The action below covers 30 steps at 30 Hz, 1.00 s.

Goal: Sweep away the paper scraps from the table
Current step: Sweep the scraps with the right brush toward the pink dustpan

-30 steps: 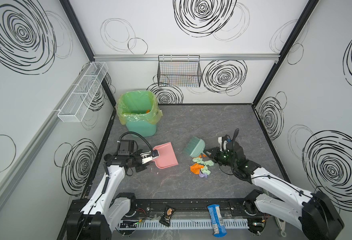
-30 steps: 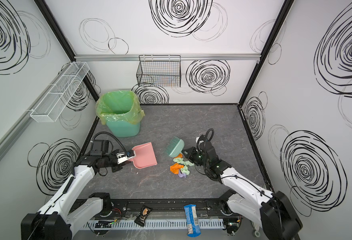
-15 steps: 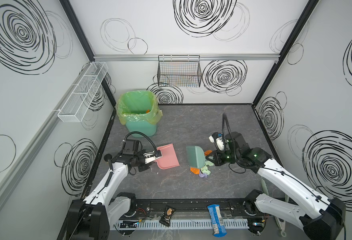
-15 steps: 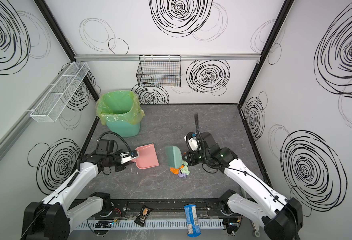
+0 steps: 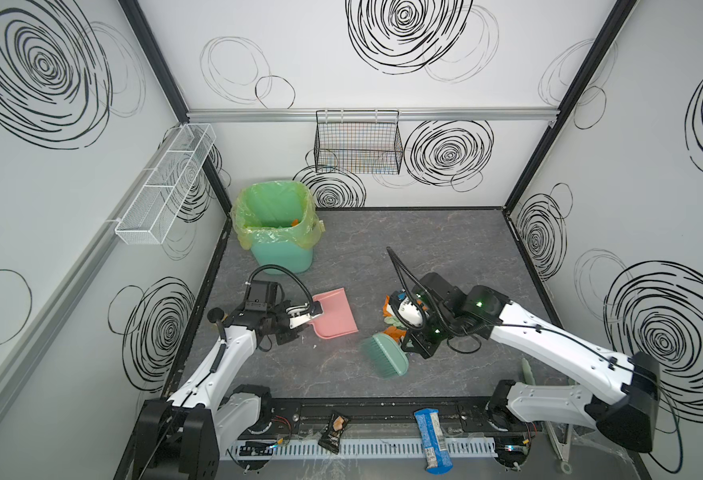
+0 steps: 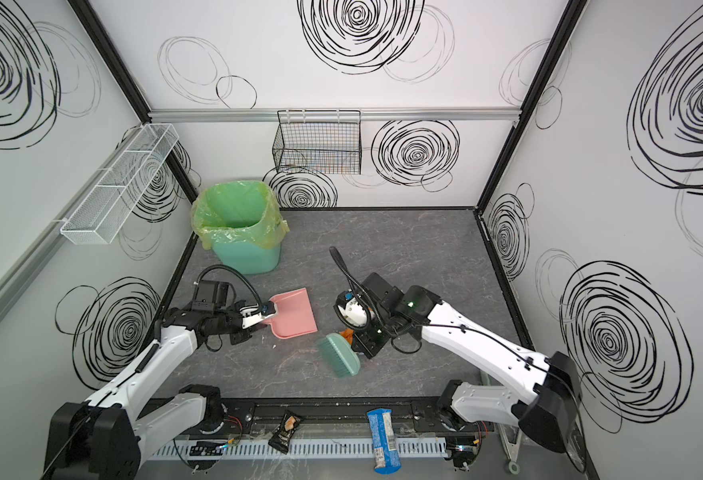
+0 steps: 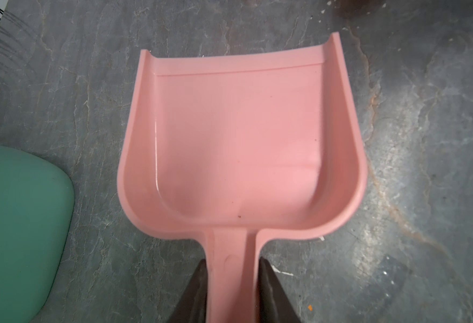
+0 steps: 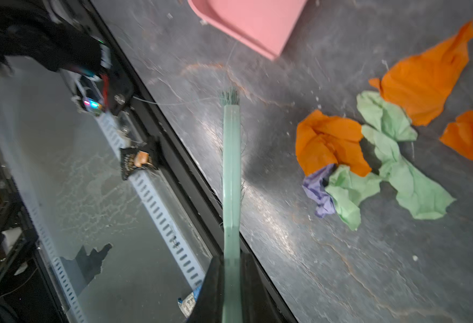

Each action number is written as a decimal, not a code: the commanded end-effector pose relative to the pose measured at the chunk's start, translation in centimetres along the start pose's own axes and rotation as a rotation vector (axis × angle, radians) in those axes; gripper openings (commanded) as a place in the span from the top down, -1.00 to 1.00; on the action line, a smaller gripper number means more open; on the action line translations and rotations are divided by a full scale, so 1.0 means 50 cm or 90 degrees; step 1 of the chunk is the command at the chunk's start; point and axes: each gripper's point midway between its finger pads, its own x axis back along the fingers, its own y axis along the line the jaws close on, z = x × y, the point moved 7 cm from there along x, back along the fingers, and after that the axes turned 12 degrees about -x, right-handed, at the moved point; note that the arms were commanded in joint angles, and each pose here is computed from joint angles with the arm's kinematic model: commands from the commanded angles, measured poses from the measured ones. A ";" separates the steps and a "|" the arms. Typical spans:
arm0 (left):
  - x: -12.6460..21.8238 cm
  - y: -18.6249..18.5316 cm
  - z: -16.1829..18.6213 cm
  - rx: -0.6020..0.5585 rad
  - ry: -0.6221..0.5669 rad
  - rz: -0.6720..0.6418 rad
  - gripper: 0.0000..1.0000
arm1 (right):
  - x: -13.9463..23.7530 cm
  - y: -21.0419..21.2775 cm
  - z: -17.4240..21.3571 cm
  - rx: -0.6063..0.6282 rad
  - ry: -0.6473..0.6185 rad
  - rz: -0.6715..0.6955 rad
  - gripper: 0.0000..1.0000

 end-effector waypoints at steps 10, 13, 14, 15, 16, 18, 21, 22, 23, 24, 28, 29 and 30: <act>-0.005 -0.010 0.007 -0.010 -0.027 -0.007 1.00 | -0.026 -0.059 -0.022 -0.063 0.033 0.209 1.00; -0.005 -0.008 0.010 -0.009 -0.027 -0.007 1.00 | -0.024 -0.071 -0.034 -0.082 0.024 0.245 1.00; -0.005 -0.008 0.011 -0.008 -0.027 -0.007 1.00 | -0.024 -0.074 -0.038 -0.086 0.021 0.257 1.00; -0.005 -0.007 0.012 -0.007 -0.027 -0.007 1.00 | -0.023 -0.074 -0.041 -0.087 0.019 0.265 1.00; -0.006 -0.007 0.013 -0.006 -0.027 -0.005 1.00 | -0.022 -0.076 -0.045 -0.092 0.016 0.275 1.00; -0.008 -0.007 0.015 -0.004 -0.027 -0.003 1.00 | -0.022 -0.079 -0.051 -0.097 0.012 0.294 1.00; -0.011 -0.007 0.015 -0.002 -0.030 0.000 1.00 | -0.022 -0.080 -0.059 -0.100 0.013 0.307 1.00; -0.011 -0.006 0.015 -0.002 -0.031 0.000 1.00 | -0.021 -0.078 -0.064 -0.101 0.009 0.308 1.00; -0.012 -0.006 0.015 -0.001 -0.031 0.001 1.00 | -0.018 -0.076 -0.069 -0.101 0.003 0.310 1.00; -0.012 -0.005 0.015 -0.001 -0.032 0.000 1.00 | -0.014 -0.073 -0.075 -0.100 -0.006 0.309 1.00; -0.012 -0.003 0.014 -0.001 -0.032 0.001 1.00 | 0.017 -0.048 -0.106 -0.085 -0.066 0.278 1.00; -0.011 -0.002 0.013 -0.002 -0.032 0.001 1.00 | 0.025 -0.031 -0.113 -0.057 -0.082 0.253 1.00; -0.011 -0.001 0.012 -0.003 -0.032 0.001 1.00 | 0.032 -0.016 -0.117 -0.023 -0.095 0.237 1.00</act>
